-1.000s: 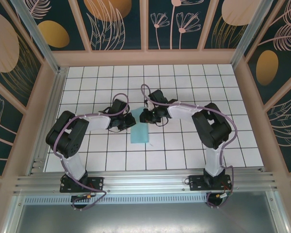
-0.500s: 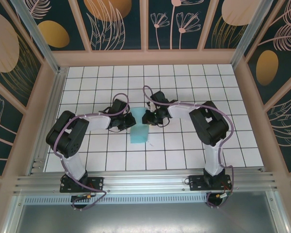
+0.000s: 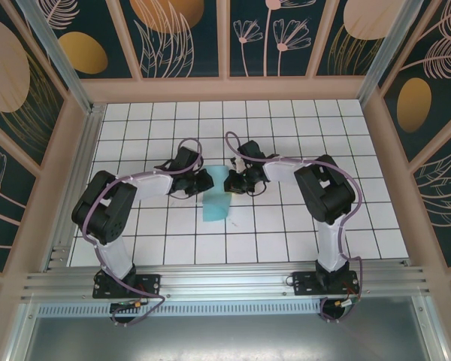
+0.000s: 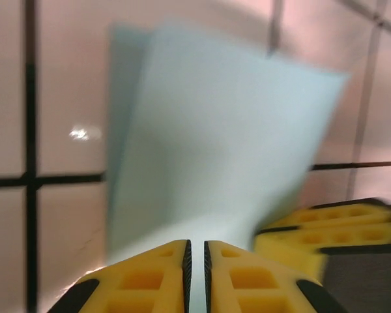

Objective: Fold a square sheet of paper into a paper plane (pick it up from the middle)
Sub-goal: First fold in half a square sheet of paper at the center of the table.

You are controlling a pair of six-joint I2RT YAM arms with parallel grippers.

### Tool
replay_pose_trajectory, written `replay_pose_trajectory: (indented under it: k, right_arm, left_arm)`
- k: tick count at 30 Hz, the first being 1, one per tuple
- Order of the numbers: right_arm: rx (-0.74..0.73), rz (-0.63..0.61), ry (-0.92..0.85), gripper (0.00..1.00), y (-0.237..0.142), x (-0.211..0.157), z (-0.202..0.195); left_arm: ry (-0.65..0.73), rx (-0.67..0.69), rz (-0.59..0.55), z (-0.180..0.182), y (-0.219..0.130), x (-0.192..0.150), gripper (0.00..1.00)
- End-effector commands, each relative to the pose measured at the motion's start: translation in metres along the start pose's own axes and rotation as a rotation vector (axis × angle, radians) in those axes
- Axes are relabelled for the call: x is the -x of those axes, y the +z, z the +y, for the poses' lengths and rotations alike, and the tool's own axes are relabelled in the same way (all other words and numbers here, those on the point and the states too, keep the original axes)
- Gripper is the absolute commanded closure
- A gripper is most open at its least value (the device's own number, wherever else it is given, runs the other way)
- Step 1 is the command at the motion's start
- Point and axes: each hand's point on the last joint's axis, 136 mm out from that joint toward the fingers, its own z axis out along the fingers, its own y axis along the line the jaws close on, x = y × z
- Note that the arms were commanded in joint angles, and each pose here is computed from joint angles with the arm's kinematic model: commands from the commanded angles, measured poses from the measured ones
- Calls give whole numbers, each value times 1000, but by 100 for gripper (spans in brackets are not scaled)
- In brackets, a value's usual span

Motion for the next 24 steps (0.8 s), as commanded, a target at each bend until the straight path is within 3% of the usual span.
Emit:
replay_pose_trajectory:
  k: [1,11,24]
  right_arm:
    - [-110,113,48,90,14,-31,-41]
    - [-109,117,46,90,16,-31,-42]
    - [-94,120,44,90,17,-30,-40]
  left_arm:
    - [81,-93,-47,-40,-16,25,83]
    - [60,-10,20,-19,28,25,86]
    - [42,141,69,29,50,7,89]
